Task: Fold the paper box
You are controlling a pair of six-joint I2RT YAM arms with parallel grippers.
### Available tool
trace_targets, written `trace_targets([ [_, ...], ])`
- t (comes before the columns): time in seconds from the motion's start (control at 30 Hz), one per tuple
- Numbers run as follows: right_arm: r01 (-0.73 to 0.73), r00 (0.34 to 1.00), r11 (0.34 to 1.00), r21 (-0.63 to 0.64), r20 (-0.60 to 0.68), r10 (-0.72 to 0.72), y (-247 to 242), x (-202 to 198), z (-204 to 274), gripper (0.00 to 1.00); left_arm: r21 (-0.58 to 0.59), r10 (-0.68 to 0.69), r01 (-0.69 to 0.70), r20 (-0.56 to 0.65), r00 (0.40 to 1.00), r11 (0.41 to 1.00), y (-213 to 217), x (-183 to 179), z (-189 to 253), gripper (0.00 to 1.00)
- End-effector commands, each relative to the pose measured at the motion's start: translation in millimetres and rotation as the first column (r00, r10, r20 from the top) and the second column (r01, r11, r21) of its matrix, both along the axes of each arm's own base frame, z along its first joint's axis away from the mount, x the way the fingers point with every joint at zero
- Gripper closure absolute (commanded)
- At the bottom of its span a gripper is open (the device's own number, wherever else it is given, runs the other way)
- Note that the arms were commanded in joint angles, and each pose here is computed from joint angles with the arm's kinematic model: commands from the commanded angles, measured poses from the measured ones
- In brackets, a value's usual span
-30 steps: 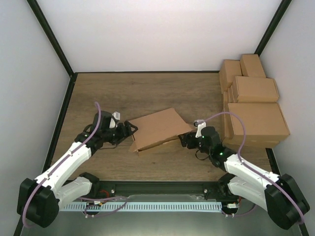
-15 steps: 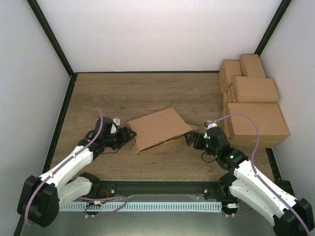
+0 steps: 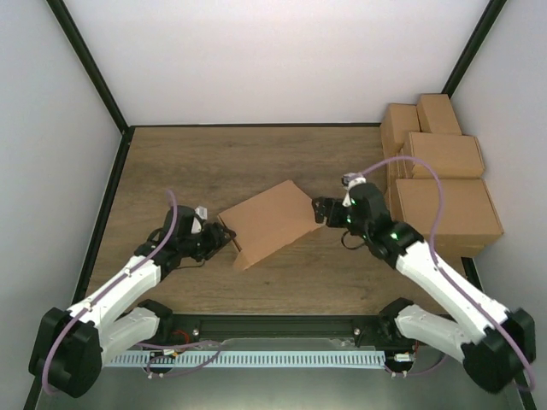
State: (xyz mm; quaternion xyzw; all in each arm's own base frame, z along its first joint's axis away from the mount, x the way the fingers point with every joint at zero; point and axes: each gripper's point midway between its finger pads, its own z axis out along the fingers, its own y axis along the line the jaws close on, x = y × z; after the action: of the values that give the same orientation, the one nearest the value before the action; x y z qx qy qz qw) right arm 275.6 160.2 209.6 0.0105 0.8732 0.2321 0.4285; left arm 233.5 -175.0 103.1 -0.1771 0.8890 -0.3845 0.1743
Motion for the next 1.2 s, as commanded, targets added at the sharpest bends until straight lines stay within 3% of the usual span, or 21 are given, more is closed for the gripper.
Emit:
trace_targets([
  [0.0,-0.162,0.984,0.984,-0.078,-0.083,0.155,28,15,-12,0.09,-0.059,-0.003,0.004,0.023,1.000,0.998,-6,1,12,0.48],
  [0.13,-0.215,0.968,0.976,-0.037,-0.140,0.208,33,36,-19,0.08,-0.119,-0.010,0.011,0.010,1.000,0.993,-12,-2,22,0.45],
  [0.3,-0.272,0.937,0.959,0.076,-0.207,0.282,38,56,-31,0.08,-0.181,0.005,-0.006,-0.008,1.000,0.983,-13,-13,33,0.12],
  [0.43,-0.313,0.910,0.940,0.137,-0.241,0.339,50,58,-41,0.12,-0.296,-0.007,0.001,-0.018,1.000,0.955,-23,-21,41,0.06],
  [0.6,-0.337,0.889,0.922,0.192,-0.259,0.379,58,54,-48,0.18,-0.318,-0.034,0.023,-0.031,0.999,0.948,-33,-24,35,0.22],
  [0.87,-0.351,0.870,0.907,0.232,-0.277,0.408,61,43,-54,0.38,-0.328,-0.062,0.049,-0.028,0.998,0.943,-49,-22,35,0.48],
  [1.17,-0.344,0.848,0.893,0.291,-0.311,0.429,61,23,-71,0.47,-0.267,-0.069,0.053,-0.052,0.996,0.962,-50,-23,20,0.52],
])
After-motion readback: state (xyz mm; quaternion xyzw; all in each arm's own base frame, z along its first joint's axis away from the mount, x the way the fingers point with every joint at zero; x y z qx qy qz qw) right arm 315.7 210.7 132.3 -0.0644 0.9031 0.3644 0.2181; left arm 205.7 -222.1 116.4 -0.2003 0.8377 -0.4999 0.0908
